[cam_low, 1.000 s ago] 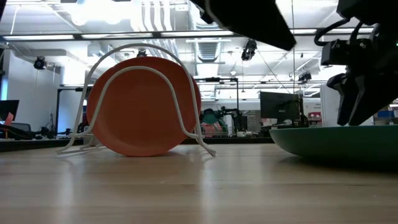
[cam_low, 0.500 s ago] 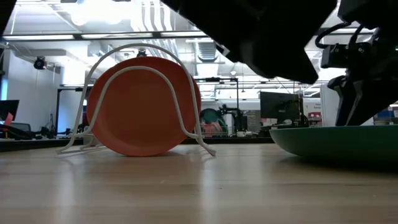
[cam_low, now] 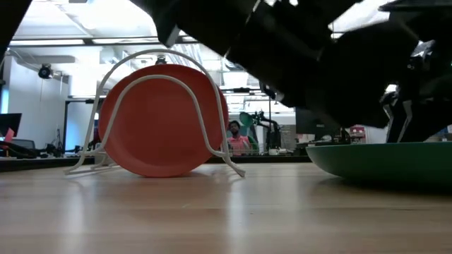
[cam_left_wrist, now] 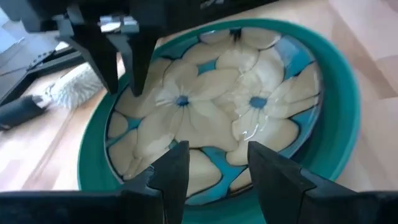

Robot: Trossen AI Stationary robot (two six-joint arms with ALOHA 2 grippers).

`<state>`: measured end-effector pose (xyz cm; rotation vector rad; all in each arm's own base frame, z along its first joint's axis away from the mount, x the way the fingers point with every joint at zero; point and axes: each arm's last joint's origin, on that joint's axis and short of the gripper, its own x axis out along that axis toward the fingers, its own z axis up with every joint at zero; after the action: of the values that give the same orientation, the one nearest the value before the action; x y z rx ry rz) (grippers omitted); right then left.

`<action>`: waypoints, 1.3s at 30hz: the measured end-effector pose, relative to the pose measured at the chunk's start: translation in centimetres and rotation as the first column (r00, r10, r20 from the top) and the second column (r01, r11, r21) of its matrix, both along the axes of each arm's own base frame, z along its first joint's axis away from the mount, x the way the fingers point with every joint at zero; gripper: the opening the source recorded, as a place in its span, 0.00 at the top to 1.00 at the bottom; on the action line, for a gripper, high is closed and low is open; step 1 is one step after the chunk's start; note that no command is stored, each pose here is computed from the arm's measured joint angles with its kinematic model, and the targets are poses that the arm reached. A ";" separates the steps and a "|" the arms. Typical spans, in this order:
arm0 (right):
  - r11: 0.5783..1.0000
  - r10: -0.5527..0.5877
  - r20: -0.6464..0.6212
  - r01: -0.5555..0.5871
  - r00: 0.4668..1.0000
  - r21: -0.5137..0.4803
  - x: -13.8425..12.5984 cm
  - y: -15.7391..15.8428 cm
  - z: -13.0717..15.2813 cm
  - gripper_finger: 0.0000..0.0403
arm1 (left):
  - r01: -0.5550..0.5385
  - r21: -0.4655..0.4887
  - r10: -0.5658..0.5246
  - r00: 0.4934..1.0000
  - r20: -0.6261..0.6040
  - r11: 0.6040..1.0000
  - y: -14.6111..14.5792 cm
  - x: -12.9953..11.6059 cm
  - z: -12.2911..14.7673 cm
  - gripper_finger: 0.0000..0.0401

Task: Sort dishes
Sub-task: Put the white/blue plate into the dish rack

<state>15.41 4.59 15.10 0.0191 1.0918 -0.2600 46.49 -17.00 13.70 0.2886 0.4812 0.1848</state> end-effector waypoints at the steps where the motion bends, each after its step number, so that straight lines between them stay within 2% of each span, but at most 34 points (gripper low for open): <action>1: 1.000 -0.007 -0.001 0.007 1.000 0.002 -0.1 0.0 -0.1 0.59 | -0.005 -0.006 0.005 1.000 -0.002 1.000 0.1 0.1 -0.3 0.62; 6: 0.998 -0.048 -0.006 0.048 0.999 0.030 -0.5 -0.1 -0.8 0.59 | -0.007 -0.034 0.007 1.000 -0.023 0.999 0.5 0.3 -1.4 0.62; 10: 0.993 -0.074 0.000 0.073 0.997 0.091 -0.6 0.0 -1.3 0.59 | -0.030 -0.052 0.028 0.999 -0.029 0.998 1.0 0.4 -1.6 0.62; 18: 0.947 -0.114 0.060 0.090 0.992 0.309 -0.2 0.5 -2.0 0.60 | -0.066 -0.057 0.063 0.996 -0.058 0.996 1.9 0.5 -2.0 0.62; 26: 0.922 -0.177 0.052 0.148 0.983 0.357 -0.1 0.6 -2.0 0.68 | -0.071 -0.038 0.068 0.995 -0.073 0.997 2.2 0.4 -1.6 0.62; 33: 0.896 -0.244 0.042 0.209 0.969 0.392 -0.1 0.6 -2.0 0.75 | -0.010 0.018 0.011 0.996 -0.084 1.000 1.5 0.5 2.1 0.62; 39: 0.892 -0.286 0.059 0.243 0.957 0.382 -0.1 0.5 -2.1 0.80 | 0.053 0.015 -0.049 0.984 -0.172 0.998 0.5 -0.2 1.2 0.62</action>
<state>15.29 5.09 13.03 0.5217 1.0105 -0.2894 46.32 -16.51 14.93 0.3375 0.6421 0.1153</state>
